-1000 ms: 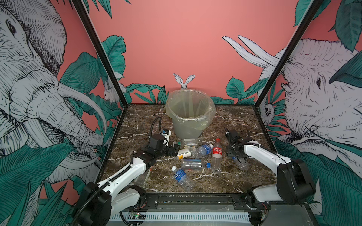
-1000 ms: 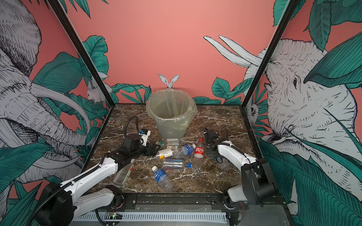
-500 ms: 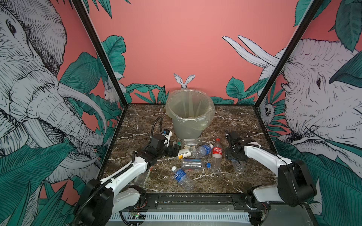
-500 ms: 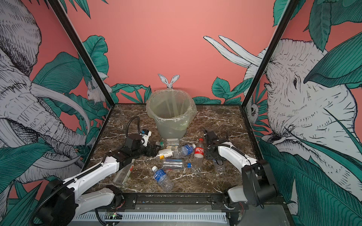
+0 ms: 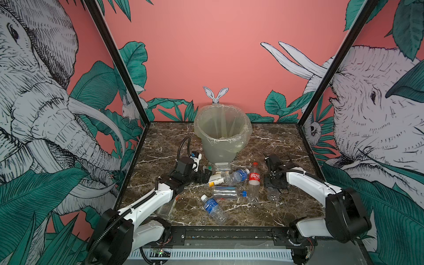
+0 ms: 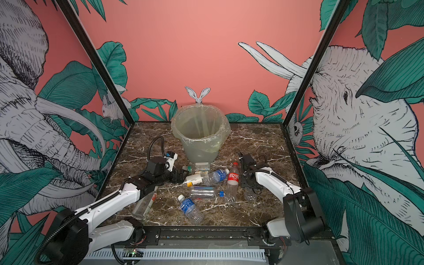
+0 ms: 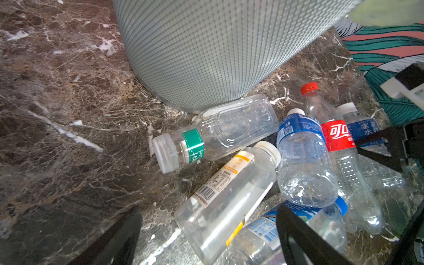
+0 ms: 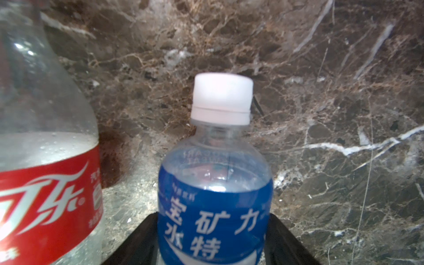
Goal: Throw the plastic bottles in the bin
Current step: Pick up the plastic bottle from the middle-right of the table.
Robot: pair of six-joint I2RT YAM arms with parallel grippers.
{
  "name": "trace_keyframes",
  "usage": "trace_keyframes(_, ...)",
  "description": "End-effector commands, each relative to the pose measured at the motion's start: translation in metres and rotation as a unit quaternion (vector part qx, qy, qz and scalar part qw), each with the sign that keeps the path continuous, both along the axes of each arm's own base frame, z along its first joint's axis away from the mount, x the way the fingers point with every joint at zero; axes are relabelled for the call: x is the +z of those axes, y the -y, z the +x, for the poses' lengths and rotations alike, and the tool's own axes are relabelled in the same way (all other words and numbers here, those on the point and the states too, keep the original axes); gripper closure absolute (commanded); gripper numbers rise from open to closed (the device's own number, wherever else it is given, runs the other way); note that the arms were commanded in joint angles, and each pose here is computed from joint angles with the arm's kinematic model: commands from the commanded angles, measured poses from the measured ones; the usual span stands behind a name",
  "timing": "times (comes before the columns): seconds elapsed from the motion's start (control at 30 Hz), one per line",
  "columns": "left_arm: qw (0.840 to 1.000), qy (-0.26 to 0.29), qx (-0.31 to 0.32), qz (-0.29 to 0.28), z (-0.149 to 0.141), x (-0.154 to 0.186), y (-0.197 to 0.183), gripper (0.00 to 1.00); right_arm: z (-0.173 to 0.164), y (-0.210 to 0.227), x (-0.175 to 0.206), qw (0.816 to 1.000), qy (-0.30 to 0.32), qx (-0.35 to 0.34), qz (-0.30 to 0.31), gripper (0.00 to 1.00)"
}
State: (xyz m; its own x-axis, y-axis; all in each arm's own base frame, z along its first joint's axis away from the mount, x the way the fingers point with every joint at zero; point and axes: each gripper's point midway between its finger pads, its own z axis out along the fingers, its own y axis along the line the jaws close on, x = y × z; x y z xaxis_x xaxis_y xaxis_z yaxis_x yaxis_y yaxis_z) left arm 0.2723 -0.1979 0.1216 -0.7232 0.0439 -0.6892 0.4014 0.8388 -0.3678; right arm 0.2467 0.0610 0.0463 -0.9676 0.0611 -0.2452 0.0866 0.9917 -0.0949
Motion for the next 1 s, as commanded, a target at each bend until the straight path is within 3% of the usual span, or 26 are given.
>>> trace_keyframes(0.0,1.000,0.004,-0.003,-0.008,-0.001,0.004,0.002,0.07,-0.005,0.000,-0.006,1.000,-0.008,0.000,0.002,0.28)
trace_keyframes(0.13,1.000,0.003,-0.003,-0.008,-0.001,0.004,0.002,0.07,-0.005,-0.001,-0.009,1.000,-0.008,-0.003,0.003,0.29)
trace_keyframes(0.4,1.000,0.001,-0.002,-0.006,-0.004,0.004,0.000,0.07,-0.004,0.000,0.008,1.000,0.022,-0.004,0.010,0.41)
trace_keyframes(0.97,1.000,-0.005,-0.008,0.019,-0.014,-0.001,-0.008,0.07,-0.006,-0.024,0.082,0.983,0.168,0.068,0.027,0.42)
